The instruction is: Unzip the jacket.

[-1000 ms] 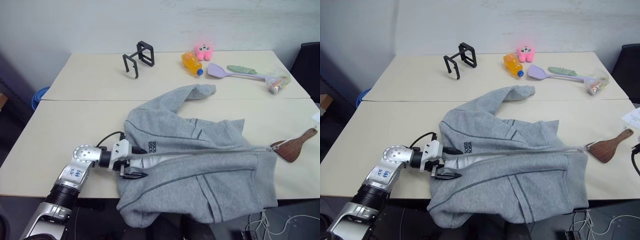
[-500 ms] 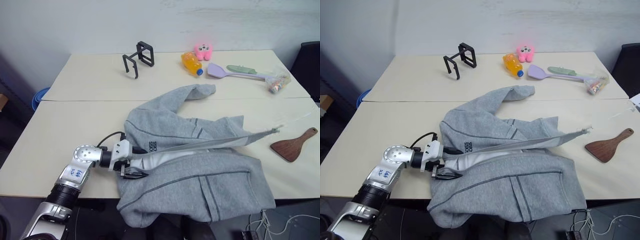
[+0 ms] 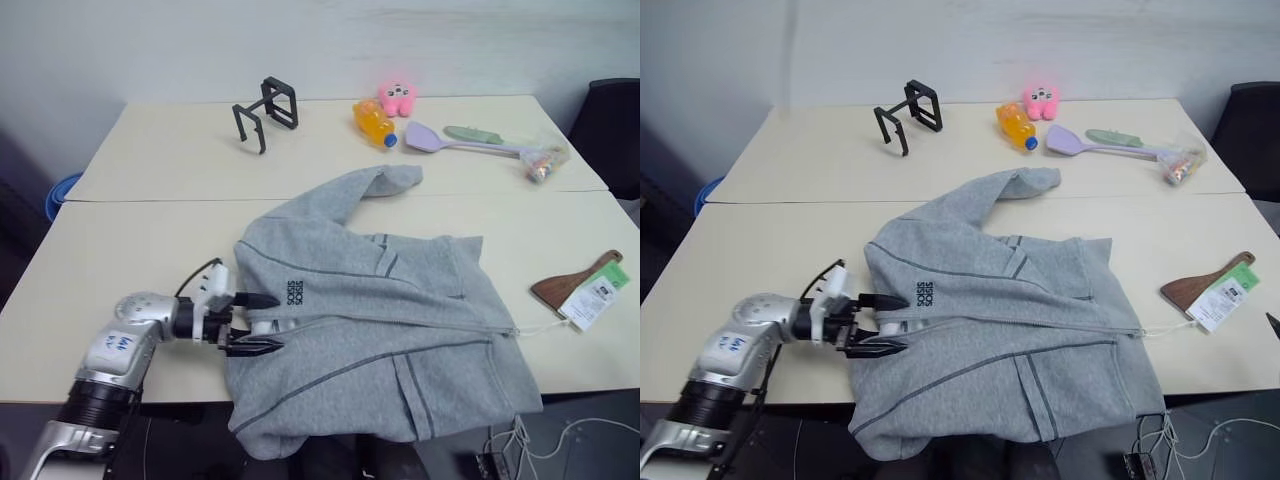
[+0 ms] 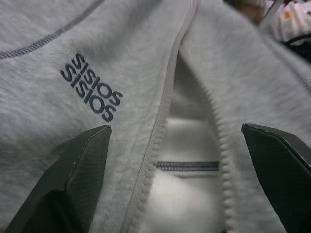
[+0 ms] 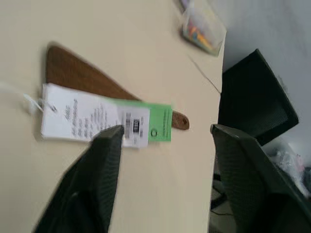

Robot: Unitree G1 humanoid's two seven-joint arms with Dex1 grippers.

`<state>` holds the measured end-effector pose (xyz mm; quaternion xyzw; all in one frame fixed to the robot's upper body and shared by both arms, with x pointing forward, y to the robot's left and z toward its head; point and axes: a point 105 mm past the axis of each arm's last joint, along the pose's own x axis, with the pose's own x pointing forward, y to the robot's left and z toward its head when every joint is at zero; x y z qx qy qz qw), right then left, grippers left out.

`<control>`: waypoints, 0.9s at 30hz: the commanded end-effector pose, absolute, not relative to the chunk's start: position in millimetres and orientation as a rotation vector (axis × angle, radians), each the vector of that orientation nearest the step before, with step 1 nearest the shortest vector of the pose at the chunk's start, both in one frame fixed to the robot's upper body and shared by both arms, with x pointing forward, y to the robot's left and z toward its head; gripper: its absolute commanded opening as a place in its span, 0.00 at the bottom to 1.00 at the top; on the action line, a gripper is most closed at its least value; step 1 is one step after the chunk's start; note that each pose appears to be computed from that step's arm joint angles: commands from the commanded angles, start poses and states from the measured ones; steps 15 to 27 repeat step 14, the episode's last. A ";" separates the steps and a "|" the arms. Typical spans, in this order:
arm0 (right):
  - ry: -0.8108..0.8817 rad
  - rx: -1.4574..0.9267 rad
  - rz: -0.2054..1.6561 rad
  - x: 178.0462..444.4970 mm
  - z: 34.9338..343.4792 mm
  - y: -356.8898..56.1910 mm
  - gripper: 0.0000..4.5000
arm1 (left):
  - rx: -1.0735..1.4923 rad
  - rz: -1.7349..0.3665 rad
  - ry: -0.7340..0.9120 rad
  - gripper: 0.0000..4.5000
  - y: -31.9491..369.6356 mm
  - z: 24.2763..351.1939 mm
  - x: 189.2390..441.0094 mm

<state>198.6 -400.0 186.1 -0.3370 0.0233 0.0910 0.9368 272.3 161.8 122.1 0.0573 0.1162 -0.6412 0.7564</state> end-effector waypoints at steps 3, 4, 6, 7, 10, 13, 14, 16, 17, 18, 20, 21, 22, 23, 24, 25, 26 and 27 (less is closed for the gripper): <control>-0.020 -0.418 0.696 187.8 192.4 -271.6 0.98 | 0.325 -1.309 0.214 1.00 208.7 130.6 262.6; -0.007 -0.378 0.768 183.8 186.4 -252.6 0.98 | 0.352 -1.304 0.217 1.00 214.5 128.4 258.7; 0.037 -0.434 0.951 169.3 164.9 -224.4 0.98 | 0.389 -1.287 0.212 1.00 221.6 123.5 251.3; 0.024 -0.459 1.019 163.9 157.0 -214.2 0.98 | 0.406 -1.289 0.221 1.00 225.4 121.1 245.2; 0.010 -0.495 1.082 162.7 140.2 -208.7 0.98 | 0.425 -1.273 0.229 1.00 230.8 119.6 233.4; -0.010 -0.522 1.038 171.1 133.3 -221.7 0.98 | 0.431 -1.250 0.221 1.00 230.5 116.2 226.3; -0.010 -0.522 1.029 172.5 131.3 -225.3 0.98 | 0.422 -1.252 0.235 1.00 229.3 114.8 223.5; -0.010 -0.522 1.029 172.5 131.3 -225.3 0.98 | 0.422 -1.252 0.235 1.00 229.3 114.8 223.5; -0.010 -0.522 1.029 172.5 131.3 -225.3 0.98 | 0.422 -1.252 0.235 1.00 229.3 114.8 223.5; -0.010 -0.522 1.029 172.5 131.3 -225.3 0.98 | 0.422 -1.252 0.235 1.00 229.3 114.8 223.5; -0.010 -0.522 1.029 172.5 131.3 -225.3 0.98 | 0.422 -1.252 0.235 1.00 229.3 114.8 223.5; -0.010 -0.522 1.029 172.5 131.3 -225.3 0.98 | 0.422 -1.252 0.235 1.00 229.3 114.8 223.5; -0.010 -0.522 1.029 172.5 131.3 -225.3 0.98 | 0.422 -1.252 0.235 1.00 229.3 114.8 223.5; -0.010 -0.522 1.029 172.5 131.3 -225.3 0.98 | 0.422 -1.252 0.235 1.00 229.3 114.8 223.5; -0.010 -0.522 1.029 172.5 131.3 -225.3 0.98 | 0.422 -1.252 0.235 1.00 229.3 114.8 223.5; -0.010 -0.522 1.029 172.5 131.3 -225.3 0.98 | 0.422 -1.252 0.235 1.00 229.3 114.8 223.5; -0.010 -0.522 1.029 172.5 131.3 -225.3 0.98 | 0.422 -1.252 0.235 1.00 229.3 114.8 223.5; -0.010 -0.522 1.029 172.5 131.3 -225.3 0.98 | 0.422 -1.252 0.235 1.00 229.3 114.8 223.5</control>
